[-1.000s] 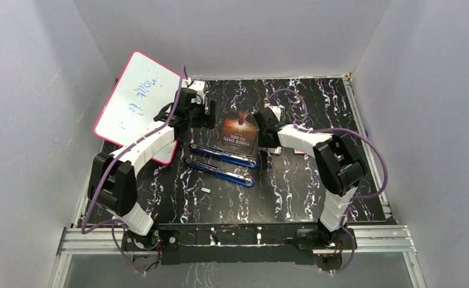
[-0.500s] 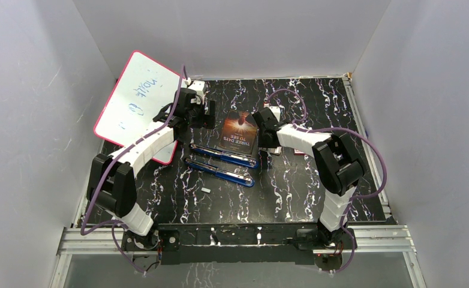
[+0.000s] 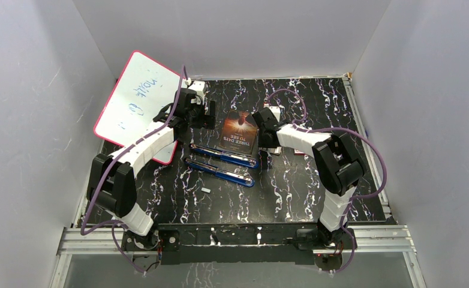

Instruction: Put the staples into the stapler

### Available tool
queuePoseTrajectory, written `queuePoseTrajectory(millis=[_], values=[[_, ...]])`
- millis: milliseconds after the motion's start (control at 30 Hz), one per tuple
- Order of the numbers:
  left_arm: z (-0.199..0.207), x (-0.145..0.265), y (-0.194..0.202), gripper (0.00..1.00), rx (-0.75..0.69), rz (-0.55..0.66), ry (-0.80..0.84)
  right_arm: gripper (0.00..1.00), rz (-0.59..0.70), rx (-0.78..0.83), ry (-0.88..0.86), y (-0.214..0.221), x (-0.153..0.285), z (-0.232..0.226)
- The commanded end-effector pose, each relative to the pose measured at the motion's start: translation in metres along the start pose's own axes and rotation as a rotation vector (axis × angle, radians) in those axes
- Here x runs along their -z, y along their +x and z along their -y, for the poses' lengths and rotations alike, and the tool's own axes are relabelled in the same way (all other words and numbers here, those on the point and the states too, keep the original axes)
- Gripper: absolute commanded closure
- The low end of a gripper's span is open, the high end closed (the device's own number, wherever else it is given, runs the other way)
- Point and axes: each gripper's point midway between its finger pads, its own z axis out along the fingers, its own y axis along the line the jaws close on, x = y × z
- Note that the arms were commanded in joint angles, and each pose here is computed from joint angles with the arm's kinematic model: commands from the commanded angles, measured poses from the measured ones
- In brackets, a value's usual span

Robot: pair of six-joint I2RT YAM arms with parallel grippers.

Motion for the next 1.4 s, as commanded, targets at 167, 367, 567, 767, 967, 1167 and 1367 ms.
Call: queuePoseTrajectory(millis=[167, 367, 567, 767, 967, 1167, 1367], values=[[0.006, 0.016, -0.017, 0.08, -0.011, 0.060, 0.024, 0.66, 0.020, 0.014, 0.022, -0.007, 0.005, 0.001], [0.006, 0.017, -0.017, 0.07, -0.011, 0.061, 0.025, 0.65, 0.002, 0.024, 0.028, -0.003, 0.001, 0.001], [0.005, 0.018, -0.018, 0.07, -0.014, 0.063, 0.023, 0.64, -0.009, 0.026, 0.017, 0.000, -0.001, -0.001], [0.005, 0.017, -0.017, 0.07, -0.014, 0.062, 0.023, 0.63, 0.011, 0.020, 0.004, -0.006, 0.005, -0.003], [0.006, 0.017, -0.017, 0.07, -0.015, 0.062, 0.025, 0.63, 0.023, 0.020, -0.001, -0.010, 0.007, -0.004], [0.006, 0.018, -0.018, 0.07, -0.015, 0.063, 0.025, 0.67, 0.006, 0.026, 0.007, -0.005, 0.002, -0.003], [0.006, 0.018, -0.018, 0.07, -0.016, 0.064, 0.026, 0.71, 0.003, 0.025, 0.009, -0.004, 0.001, -0.003]])
